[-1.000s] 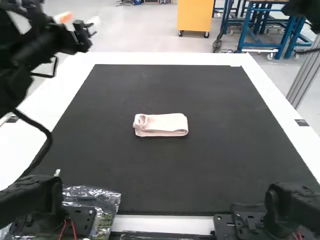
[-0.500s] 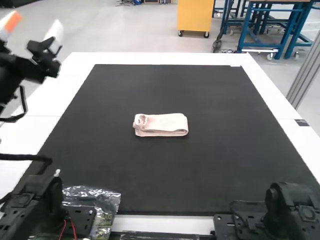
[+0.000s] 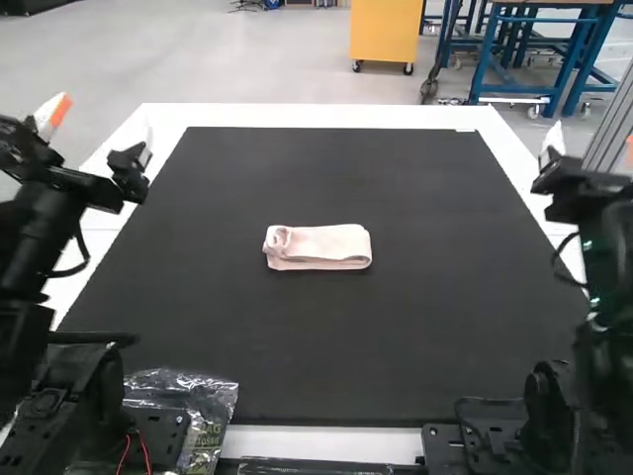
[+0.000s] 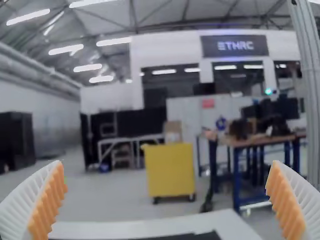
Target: Fold the towel.
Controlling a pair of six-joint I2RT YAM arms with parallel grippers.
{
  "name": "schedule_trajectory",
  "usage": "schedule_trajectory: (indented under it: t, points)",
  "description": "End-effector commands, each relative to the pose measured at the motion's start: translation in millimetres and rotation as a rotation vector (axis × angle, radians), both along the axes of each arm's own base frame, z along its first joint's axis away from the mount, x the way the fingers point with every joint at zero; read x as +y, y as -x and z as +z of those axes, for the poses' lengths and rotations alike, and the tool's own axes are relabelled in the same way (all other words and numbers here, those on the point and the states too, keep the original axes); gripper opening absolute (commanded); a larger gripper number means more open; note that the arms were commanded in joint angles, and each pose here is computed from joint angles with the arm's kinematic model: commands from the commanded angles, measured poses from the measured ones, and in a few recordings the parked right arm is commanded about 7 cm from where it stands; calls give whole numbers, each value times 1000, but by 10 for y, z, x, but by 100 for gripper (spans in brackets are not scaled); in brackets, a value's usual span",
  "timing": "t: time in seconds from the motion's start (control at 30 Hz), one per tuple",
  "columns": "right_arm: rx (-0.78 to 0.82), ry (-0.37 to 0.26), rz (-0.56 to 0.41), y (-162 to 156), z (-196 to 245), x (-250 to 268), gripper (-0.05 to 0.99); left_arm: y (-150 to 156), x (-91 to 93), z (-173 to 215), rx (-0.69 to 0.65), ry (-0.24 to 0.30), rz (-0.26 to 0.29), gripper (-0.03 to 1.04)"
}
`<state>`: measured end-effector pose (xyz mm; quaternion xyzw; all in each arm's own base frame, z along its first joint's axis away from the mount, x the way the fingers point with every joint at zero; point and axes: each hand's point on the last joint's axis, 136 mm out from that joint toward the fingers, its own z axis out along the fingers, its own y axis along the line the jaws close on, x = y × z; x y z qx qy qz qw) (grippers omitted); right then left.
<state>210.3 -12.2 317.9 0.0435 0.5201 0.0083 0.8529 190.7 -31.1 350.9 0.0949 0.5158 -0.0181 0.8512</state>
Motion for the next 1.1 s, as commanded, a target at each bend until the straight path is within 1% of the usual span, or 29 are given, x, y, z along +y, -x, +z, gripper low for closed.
schedule_trajectory:
  t: [0.0, 0.03, 0.07, 0.1, 0.17, 0.27, 0.3, 0.33, 0.37, 0.4, 0.43, 0.57, 0.63, 0.67, 0.7, 1.07]
  points:
    - [22, 68, -111, -77, -282, -113, 91, -146, 107, -250, 23, -29, 85, 97]
    - [37, 73, -123, -109, -392, -129, 91, -206, 175, -365, 49, -15, 121, 97]
    - [98, 78, -128, -165, -515, -140, 91, -260, 225, -484, 73, -4, 148, 97]
    - [181, 83, -127, -233, -705, -144, 91, -308, 241, -605, 98, -2, 156, 97]
    - [268, 88, -125, -289, -915, -149, 91, -393, 296, -842, 151, 7, 185, 97]
    - [441, 89, -115, -344, -1334, -149, 91, -493, 301, -1194, 231, 11, 185, 97]
    - [480, 92, -112, -347, -1431, -147, 91, -526, 330, -1357, 294, 21, 198, 97]
    - [525, 93, -111, -345, -1540, -151, 91, -541, 359, -1458, 343, 53, 205, 97]
    - [551, 108, -99, -345, -1604, -126, 91, -554, 361, -1578, 395, 99, 194, 97]
    - [547, 116, -97, -346, -1592, -121, 91, -560, 361, -1672, 435, 119, 189, 97]
    - [547, 118, -96, -347, -1592, -118, 91, -562, 367, -1766, 474, 124, 193, 97]
    - [554, 134, -32, -356, -1619, -3, 91, -561, 388, -1770, 474, 118, 204, 97]
    - [556, 137, -17, -358, -1627, 23, 91, -561, 393, -1770, 473, 102, 210, 97]
    - [556, 139, -13, -358, -1627, 31, 91, -561, 389, -1770, 472, 84, 213, 97]
    - [555, 139, -8, -358, -1627, 39, 91, -561, 382, -1770, 472, 78, 211, 97]
    - [557, 139, -6, -358, -1631, 41, 91, -561, 374, -1766, 470, 79, 207, 97]
